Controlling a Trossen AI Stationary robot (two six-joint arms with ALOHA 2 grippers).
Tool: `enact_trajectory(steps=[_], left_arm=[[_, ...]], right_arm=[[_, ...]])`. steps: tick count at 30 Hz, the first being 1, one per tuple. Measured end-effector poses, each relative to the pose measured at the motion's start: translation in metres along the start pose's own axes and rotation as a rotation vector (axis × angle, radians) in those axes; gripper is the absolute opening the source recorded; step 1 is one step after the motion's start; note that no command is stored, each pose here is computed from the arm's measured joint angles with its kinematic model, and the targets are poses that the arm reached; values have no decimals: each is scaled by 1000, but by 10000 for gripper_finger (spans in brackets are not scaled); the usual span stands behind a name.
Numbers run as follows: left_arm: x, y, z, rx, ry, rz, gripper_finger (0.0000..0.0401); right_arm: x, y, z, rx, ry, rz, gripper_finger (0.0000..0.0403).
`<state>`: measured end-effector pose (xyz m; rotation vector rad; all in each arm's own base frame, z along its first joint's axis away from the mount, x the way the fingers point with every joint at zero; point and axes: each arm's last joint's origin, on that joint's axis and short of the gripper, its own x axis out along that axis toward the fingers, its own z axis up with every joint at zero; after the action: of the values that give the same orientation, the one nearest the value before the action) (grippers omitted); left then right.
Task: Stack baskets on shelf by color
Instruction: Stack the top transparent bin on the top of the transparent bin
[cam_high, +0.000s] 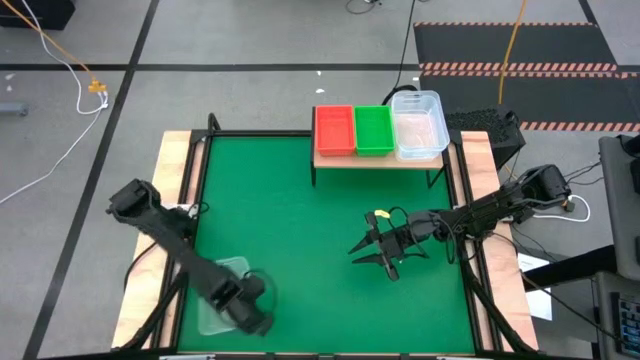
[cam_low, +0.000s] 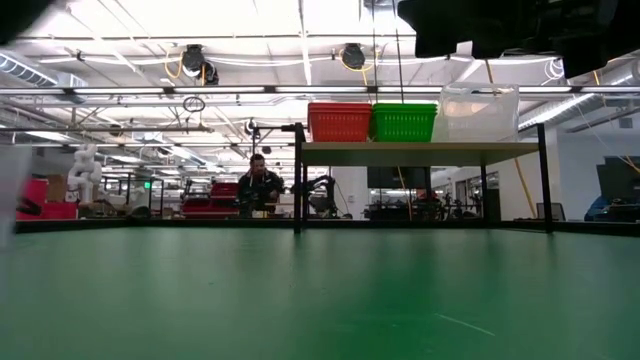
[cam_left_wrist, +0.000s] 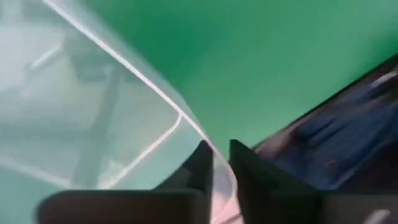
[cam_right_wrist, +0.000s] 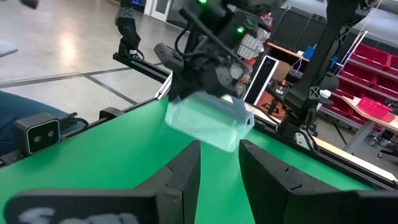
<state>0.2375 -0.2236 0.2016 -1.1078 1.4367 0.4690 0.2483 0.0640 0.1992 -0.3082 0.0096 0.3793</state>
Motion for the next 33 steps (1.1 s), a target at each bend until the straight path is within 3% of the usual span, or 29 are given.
enact_trajectory(steps=[2,4,9,12,17,22,28,33], left_arm=[[-4,-9,23,37,-95,-67,20],[-10,-18,48,89,-212,-136,14],[-27,-30,109,226,-389,-226,67],[-38,-36,125,337,-386,-248,97],[-38,-29,128,450,-288,-192,96],[-34,-19,122,500,-283,-64,68],[-33,-20,117,594,-319,-36,47],[-30,-20,107,614,-306,-23,26]], right_arm=[[0,0,0,-1,-5,-2,105],[0,0,1,-3,-8,-3,105],[0,0,1,-4,-8,-3,105],[0,0,0,-9,-2,-1,105],[0,1,-7,-34,75,-7,105],[-2,-2,-17,-124,249,-177,105],[-3,-2,-21,-120,304,-221,105],[-5,-12,-26,-258,384,-243,104]])
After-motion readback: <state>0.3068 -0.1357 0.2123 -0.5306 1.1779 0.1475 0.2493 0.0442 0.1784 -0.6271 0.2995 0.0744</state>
